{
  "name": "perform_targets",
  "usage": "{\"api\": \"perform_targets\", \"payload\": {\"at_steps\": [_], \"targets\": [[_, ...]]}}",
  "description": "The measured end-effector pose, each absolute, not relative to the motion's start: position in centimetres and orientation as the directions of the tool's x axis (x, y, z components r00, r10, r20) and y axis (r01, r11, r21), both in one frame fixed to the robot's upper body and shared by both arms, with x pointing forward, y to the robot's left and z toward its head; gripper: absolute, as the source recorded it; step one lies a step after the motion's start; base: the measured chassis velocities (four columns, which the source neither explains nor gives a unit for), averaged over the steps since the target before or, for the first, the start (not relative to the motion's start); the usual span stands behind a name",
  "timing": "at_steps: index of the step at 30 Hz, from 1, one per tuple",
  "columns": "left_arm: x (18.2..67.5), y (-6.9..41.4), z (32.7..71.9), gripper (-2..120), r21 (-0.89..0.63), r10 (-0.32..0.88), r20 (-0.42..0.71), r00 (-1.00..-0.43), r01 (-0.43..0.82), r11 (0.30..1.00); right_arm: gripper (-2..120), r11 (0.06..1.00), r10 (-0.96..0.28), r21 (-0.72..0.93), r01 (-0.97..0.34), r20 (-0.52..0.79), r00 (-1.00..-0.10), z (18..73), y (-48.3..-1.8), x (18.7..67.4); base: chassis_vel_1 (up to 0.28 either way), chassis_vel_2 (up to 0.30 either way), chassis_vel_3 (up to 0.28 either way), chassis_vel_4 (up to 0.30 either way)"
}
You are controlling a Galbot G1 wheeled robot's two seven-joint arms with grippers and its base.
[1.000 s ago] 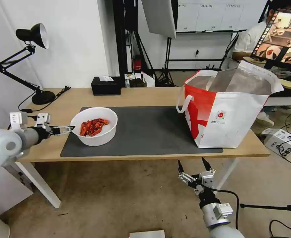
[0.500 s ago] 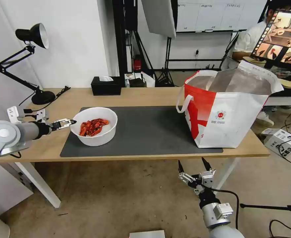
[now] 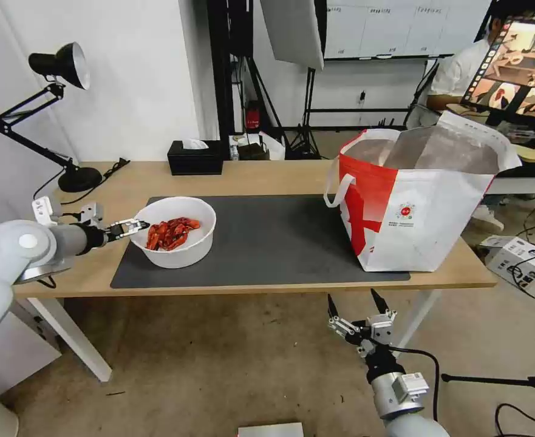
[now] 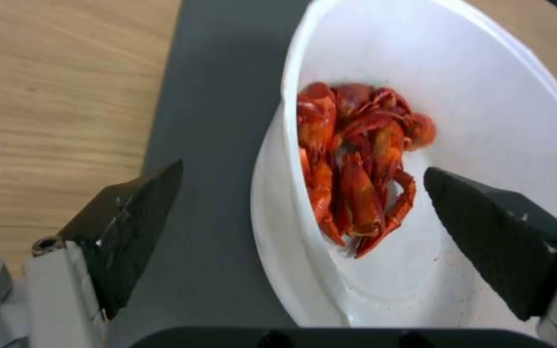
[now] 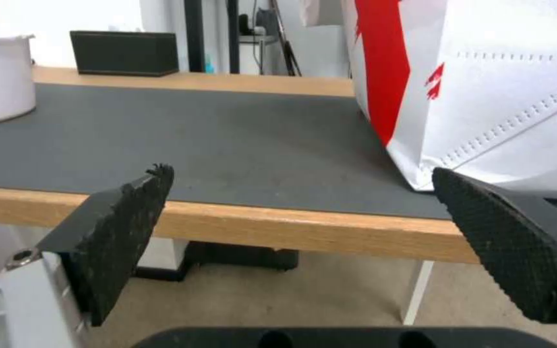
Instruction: Pick up the trash from the table and place it into the takeout bag.
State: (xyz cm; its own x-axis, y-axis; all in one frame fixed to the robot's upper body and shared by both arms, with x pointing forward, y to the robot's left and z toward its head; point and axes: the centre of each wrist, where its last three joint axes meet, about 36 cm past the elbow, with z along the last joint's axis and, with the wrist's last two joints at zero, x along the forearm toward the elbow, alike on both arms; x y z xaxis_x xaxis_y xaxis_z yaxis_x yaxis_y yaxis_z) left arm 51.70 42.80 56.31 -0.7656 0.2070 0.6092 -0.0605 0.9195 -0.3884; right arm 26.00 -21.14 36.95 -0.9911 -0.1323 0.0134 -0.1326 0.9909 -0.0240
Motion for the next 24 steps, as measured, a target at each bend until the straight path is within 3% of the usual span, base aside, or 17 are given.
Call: {"api": "perform_targets", "payload": {"at_steps": [13,15,17,19,24], "targets": [[52.28,42.16,55.72,57,-0.369,0.175,0.629,-0.758,-0.092,0.925,100,0.991,-0.132,-0.024,-0.133,0.013,-0.991,36.95,-21.14,26.0,0.0,0.0,0.0,0.0],[52.07,41.87,55.81,46,-0.366,0.175,0.628,-0.758,-0.089,0.927,100,0.991,-0.132,-0.024,-0.133,0.013,-0.991,36.95,-21.14,26.0,0.0,0.0,0.0,0.0],[52.02,41.79,55.8,43,-0.365,0.175,0.628,-0.758,-0.088,0.927,100,0.991,-0.132,-0.024,-0.133,0.013,-0.991,36.95,-21.14,26.0,0.0,0.0,0.0,0.0],[52.0,41.7,55.68,31,-0.365,0.174,0.63,-0.757,-0.091,0.927,100,0.991,-0.132,-0.024,-0.133,0.013,-0.991,36.95,-21.14,26.0,0.0,0.0,0.0,0.0],[52.01,41.76,55.47,17,-0.366,0.173,0.633,-0.754,-0.095,0.926,100,0.991,-0.132,-0.024,-0.133,0.013,-0.991,36.95,-21.14,26.0,0.0,0.0,0.0,0.0]]}}
